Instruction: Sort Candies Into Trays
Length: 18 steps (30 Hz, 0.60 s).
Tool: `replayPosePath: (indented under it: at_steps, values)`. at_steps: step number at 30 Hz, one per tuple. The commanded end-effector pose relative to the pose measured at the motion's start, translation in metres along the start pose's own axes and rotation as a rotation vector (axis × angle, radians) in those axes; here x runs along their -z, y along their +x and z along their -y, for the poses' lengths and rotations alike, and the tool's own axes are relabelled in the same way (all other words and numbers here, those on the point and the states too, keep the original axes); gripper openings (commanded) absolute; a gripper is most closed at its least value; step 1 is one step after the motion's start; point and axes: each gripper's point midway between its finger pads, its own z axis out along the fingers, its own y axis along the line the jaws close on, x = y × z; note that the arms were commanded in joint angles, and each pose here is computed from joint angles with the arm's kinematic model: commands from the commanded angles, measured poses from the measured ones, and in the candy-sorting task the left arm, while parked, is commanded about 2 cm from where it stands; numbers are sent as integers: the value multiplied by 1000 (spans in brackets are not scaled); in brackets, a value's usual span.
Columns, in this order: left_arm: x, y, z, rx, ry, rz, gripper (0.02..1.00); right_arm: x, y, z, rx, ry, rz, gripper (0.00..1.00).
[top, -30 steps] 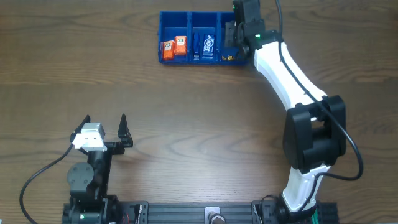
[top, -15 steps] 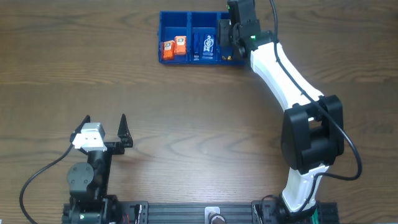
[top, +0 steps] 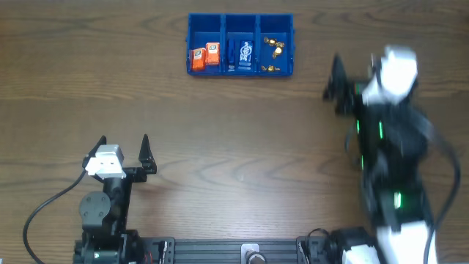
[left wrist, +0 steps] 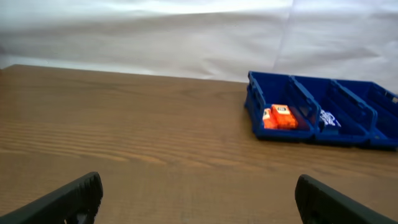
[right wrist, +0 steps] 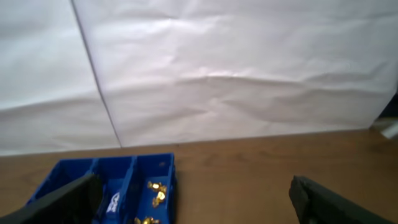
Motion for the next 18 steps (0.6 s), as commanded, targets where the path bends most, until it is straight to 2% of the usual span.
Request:
replayPosePath:
  at_steps: [1, 5, 12, 18]
  values:
    - [-1, 16, 0, -10, 5, -52, 998, 25, 90, 14, 38, 2, -54, 998]
    - [-1, 16, 0, -10, 5, -52, 998, 37, 131, 7, 26, -86, 4, 998]
    - [-1, 16, 0, -10, 5, -52, 998, 42, 150, 10, 6, -96, 150, 998]
    - [-1, 16, 0, -10, 5, -52, 996, 46, 148, 16, 3, -70, 164, 998]
